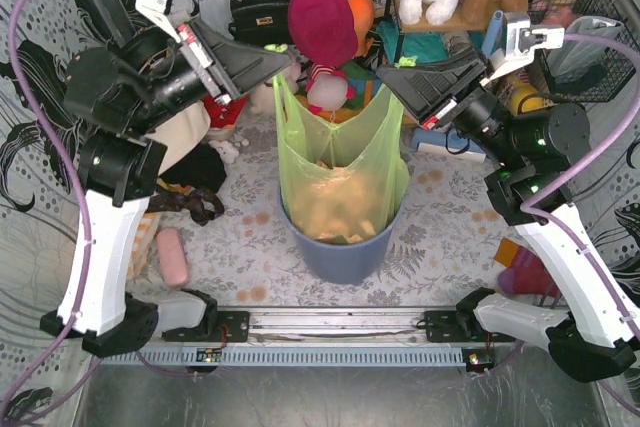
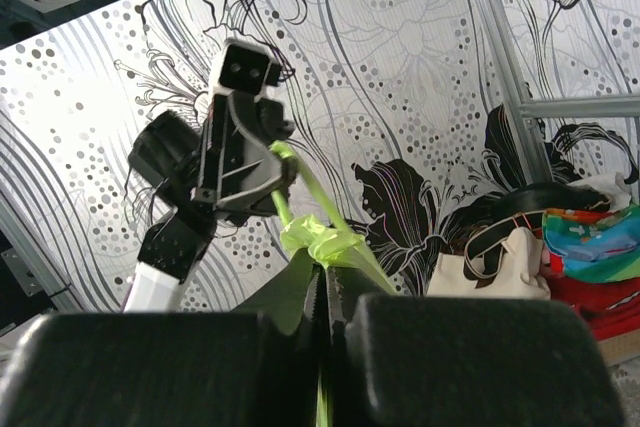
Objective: Tie the trash bag
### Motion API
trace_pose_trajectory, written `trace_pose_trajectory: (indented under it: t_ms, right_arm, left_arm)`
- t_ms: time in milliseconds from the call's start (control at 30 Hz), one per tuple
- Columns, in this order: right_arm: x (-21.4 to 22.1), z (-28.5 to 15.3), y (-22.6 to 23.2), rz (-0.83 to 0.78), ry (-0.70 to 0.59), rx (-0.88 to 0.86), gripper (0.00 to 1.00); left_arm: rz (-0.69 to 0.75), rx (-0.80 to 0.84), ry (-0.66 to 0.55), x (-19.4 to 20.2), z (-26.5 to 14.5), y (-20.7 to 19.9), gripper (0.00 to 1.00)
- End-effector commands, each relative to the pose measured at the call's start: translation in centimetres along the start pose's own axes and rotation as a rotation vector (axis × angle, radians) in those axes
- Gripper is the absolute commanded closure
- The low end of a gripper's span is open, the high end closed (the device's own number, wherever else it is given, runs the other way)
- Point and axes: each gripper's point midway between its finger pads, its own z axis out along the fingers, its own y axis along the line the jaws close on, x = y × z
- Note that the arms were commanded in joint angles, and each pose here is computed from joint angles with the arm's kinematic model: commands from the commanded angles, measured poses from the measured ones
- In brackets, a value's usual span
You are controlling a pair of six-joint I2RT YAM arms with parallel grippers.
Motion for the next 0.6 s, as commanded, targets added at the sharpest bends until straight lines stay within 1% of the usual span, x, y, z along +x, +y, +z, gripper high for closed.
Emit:
trace_pose_trajectory:
  t_ms: [0,100,200,300,367,500,567]
  right_arm:
    - [-1.0,-0.7,1.3,-0.023,-0.044,-0.031,1.00]
    - [0.3,-1.4,-0.4,-0.020,-0.030,0.028,1.00]
    - [1.3,-1.8,-1.8,-0.023,-0.011,0.083,1.00]
    - [0.8,-1.4,-2.1,-0.039,-0.021,0.099,1.00]
    - [0.1,-0.4,-2.2,-0.057,-0.019,0.105,1.00]
    - [-1.8,1.2,-1.1,-0.084,-0.030,0.079,1.00]
    - [-1.8,1.2,-0.9,-0.080,-0.029,0.073,1.00]
  left_arm:
    - [0.054,0.034,-0.046,0.0,-1.9,-1.9,1.00]
    - [0.027,-0.034,-0.041,1.6,-2.2,0.9,1.00]
    - [0.005,-0.066,-0.055,2.5,-2.6,2.4,1.00]
    - [0.021,-0.046,-0.073,1.9,-2.5,1.7,1.00]
    - [0.044,-0.050,-0.078,0.7,-2.1,0.9,1.00]
    - [0.096,-0.042,-0.089,-1.3,-1.6,-0.9,1.00]
    - [0.098,-0.041,-0.094,-1.2,-1.7,-0.8,1.00]
